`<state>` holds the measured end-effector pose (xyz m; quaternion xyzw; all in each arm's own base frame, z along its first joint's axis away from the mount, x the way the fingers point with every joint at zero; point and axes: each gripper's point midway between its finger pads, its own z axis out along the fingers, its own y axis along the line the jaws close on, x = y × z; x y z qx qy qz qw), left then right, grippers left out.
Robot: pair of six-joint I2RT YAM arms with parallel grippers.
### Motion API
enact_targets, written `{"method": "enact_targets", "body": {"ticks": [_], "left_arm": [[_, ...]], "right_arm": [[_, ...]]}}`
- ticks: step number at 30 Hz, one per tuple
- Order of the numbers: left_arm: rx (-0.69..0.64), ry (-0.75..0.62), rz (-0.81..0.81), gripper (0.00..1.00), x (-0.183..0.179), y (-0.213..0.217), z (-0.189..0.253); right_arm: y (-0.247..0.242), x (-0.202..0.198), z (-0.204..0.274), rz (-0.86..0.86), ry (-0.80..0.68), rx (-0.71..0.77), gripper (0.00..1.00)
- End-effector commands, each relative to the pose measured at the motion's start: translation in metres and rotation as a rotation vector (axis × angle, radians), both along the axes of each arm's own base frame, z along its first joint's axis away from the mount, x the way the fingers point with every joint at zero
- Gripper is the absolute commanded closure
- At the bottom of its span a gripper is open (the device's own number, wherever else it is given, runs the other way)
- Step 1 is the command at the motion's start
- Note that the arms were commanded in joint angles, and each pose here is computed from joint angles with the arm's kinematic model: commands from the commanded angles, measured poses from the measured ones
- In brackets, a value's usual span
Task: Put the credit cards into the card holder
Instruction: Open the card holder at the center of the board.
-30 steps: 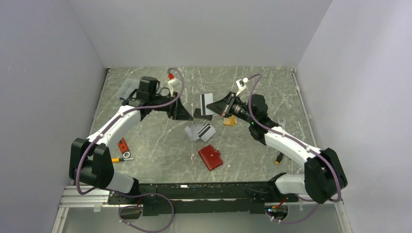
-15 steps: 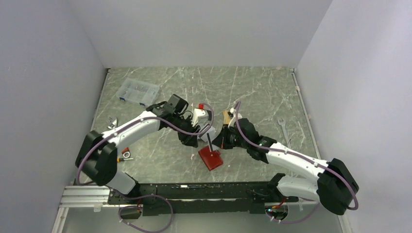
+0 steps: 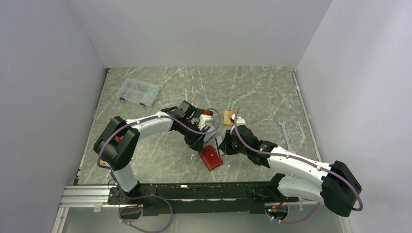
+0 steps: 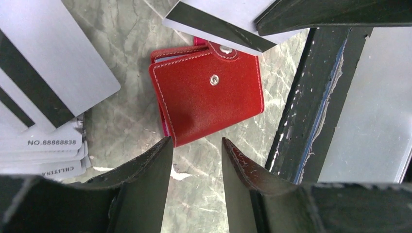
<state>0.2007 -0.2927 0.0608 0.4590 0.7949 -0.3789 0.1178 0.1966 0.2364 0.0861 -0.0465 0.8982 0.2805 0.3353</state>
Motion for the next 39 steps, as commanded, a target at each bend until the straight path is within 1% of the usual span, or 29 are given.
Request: {"method": "enact_targets", "body": {"ticks": [1, 3, 6, 9, 11, 14, 20, 22, 26, 29, 34, 39], "left_arm": [[-0.060, -0.012, -0.025, 0.53, 0.004, -0.019, 0.006], [-0.051, -0.011, -0.028, 0.53, 0.006, -0.020, 0.002], [-0.042, -0.009, -0.028, 0.53, 0.008, -0.022, -0.002], [-0.032, -0.012, -0.035, 0.53, 0.006, -0.023, -0.006], [-0.028, -0.015, -0.049, 0.53, 0.004, -0.025, -0.008], [-0.022, -0.018, -0.063, 0.53, 0.002, -0.028, -0.010], [0.053, -0.114, -0.039, 0.52, 0.017, -0.020, -0.015], [0.049, -0.146, -0.036, 0.51, 0.020, -0.019, -0.011], [0.050, -0.158, -0.039, 0.49, 0.022, -0.021, -0.009], [0.020, -0.153, -0.059, 0.49, 0.018, -0.026, -0.006], [-0.031, -0.113, -0.138, 0.50, 0.002, -0.041, -0.002], [-0.050, -0.115, -0.171, 0.50, 0.000, -0.048, -0.002]], "right_arm": [[-0.004, 0.009, 0.005, -0.026, -0.047, -0.034, 1.00], [-0.005, 0.010, 0.005, -0.034, -0.050, -0.033, 1.00], [-0.001, 0.009, 0.017, -0.029, -0.083, 0.004, 1.00], [0.000, 0.009, 0.025, -0.032, -0.112, 0.007, 1.00], [-0.001, 0.008, 0.022, -0.056, -0.115, -0.017, 1.00], [0.005, 0.002, 0.015, -0.049, -0.107, -0.009, 1.00], [0.011, -0.004, 0.007, -0.033, -0.098, 0.001, 1.00], [0.011, -0.004, 0.004, -0.029, -0.095, -0.010, 1.00], [0.013, -0.001, -0.003, -0.026, -0.088, -0.038, 1.00], [0.008, 0.002, -0.006, -0.053, -0.083, -0.074, 1.00], [-0.002, 0.005, -0.002, -0.099, -0.093, -0.086, 1.00], [-0.007, 0.002, -0.008, -0.118, -0.078, -0.088, 1.00]]}}
